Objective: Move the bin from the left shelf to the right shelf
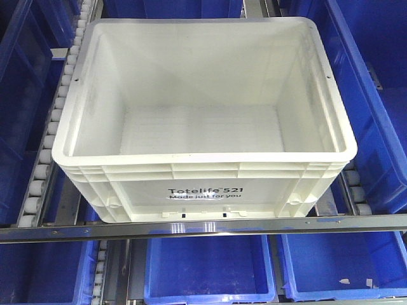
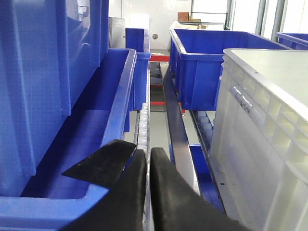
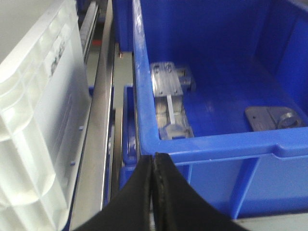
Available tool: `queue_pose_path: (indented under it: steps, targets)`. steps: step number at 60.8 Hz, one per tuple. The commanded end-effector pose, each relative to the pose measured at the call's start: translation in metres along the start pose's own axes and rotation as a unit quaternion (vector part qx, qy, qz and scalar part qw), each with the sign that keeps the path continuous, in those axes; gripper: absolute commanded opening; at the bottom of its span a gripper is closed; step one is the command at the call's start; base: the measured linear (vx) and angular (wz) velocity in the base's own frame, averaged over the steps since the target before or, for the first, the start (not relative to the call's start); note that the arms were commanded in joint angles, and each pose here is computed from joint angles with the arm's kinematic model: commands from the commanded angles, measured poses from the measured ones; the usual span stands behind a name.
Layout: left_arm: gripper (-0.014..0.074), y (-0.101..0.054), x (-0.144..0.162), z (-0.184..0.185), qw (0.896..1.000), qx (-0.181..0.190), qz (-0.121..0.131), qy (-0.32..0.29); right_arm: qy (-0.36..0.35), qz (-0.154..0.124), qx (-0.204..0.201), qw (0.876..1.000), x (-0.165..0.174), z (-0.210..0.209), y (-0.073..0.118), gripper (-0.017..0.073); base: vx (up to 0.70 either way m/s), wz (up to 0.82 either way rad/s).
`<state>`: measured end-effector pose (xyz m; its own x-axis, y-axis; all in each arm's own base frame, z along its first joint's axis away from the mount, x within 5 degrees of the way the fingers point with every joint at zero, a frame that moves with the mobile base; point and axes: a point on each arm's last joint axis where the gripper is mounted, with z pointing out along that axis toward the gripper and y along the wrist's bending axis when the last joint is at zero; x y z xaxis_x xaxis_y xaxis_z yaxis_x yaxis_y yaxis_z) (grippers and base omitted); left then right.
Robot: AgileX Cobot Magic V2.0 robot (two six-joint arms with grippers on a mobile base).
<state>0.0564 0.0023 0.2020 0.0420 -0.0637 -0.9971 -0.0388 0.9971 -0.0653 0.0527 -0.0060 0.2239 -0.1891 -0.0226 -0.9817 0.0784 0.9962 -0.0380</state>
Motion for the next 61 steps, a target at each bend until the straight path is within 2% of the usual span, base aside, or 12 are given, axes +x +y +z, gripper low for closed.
queue_pose_path:
  steps: [1,14,43,55,61]
  targets:
    - [0.0001,-0.001,-0.014,-0.002,0.998,0.002,-0.009,-0.055,-0.091,0.011,0.001,0.996,-0.006,0.001,0.001,-0.0008,0.00,0.00]
    - [0.0001,-0.001,-0.014,-0.002,0.998,0.002,-0.009,-0.055,-0.174,0.016,-0.013,0.984,0.016,0.006,0.004,-0.0008,0.00,0.00]
    - [0.0001,-0.001,-0.014,-0.002,0.998,0.002,-0.009,-0.055,-0.174,0.024,-0.013,0.984,0.015,0.005,0.004,-0.0008,0.00,0.00]
    - [0.0001,-0.001,-0.014,-0.002,0.998,0.002,-0.009,-0.055,-0.173,0.007,-0.008,0.985,0.016,0.005,0.004,-0.0008,0.00,0.00]
    - [0.0001,-0.001,-0.014,-0.002,0.998,0.002,-0.009,-0.055,-0.173,0.009,-0.006,0.985,0.016,0.005,0.003,-0.0008,0.00,0.00]
